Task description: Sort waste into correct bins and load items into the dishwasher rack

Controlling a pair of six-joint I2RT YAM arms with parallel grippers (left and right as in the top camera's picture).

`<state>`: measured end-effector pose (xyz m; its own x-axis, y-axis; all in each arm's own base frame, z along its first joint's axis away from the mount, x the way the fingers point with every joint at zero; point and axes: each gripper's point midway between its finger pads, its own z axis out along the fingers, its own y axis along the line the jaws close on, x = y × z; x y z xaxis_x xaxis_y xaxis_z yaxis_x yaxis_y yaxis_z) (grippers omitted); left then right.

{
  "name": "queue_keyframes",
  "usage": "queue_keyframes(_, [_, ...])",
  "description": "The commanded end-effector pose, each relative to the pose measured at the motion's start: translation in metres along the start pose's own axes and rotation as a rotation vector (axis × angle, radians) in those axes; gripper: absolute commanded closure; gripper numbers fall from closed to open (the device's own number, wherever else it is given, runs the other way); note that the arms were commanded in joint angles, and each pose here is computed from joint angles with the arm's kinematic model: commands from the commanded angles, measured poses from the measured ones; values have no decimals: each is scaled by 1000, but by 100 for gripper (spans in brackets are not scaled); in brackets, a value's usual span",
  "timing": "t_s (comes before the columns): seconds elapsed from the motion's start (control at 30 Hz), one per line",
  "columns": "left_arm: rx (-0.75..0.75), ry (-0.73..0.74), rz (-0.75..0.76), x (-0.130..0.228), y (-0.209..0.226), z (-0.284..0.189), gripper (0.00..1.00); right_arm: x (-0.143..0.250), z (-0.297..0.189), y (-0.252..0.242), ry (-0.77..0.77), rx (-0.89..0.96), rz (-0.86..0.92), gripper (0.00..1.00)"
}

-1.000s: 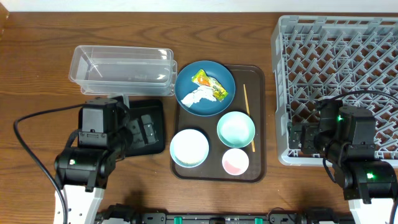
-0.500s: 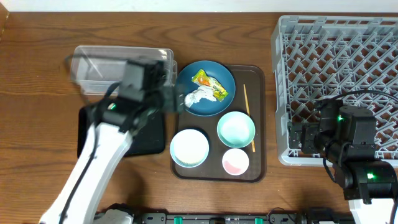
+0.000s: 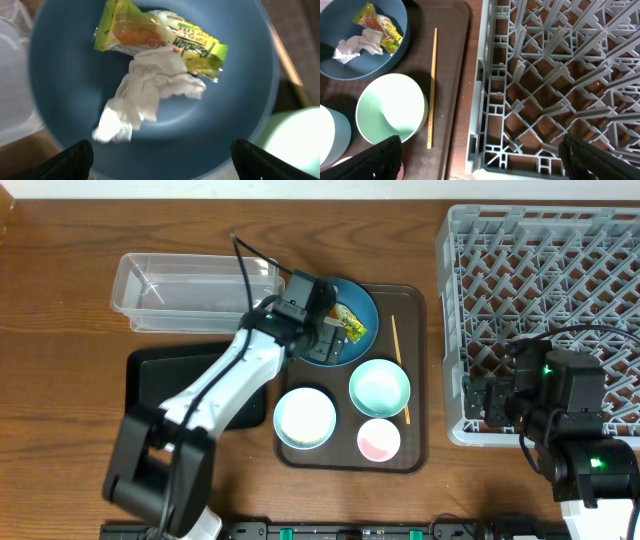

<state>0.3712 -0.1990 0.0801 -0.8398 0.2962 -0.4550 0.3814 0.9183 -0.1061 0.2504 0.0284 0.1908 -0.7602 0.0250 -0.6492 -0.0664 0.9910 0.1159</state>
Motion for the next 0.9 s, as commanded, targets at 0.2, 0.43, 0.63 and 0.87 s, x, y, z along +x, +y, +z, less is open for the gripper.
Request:
queue_keyframes(0.2, [-24,8,17,-2,6,37,14,-7,-5,4,-24,-9,-2,1])
queue_keyframes(0.43, [-25,18,16,1,8,54,24,-7,-5,4,-24,-9,-2,1])
queue_keyframes(0.63, [-29,51,15,10,9,64,36,-7,-5,4,-22,-9,-2,1])
queue_keyframes(0.87, [-27,37,15,6,9,59,76,-6,-4,4,-14,-9,-1,2])
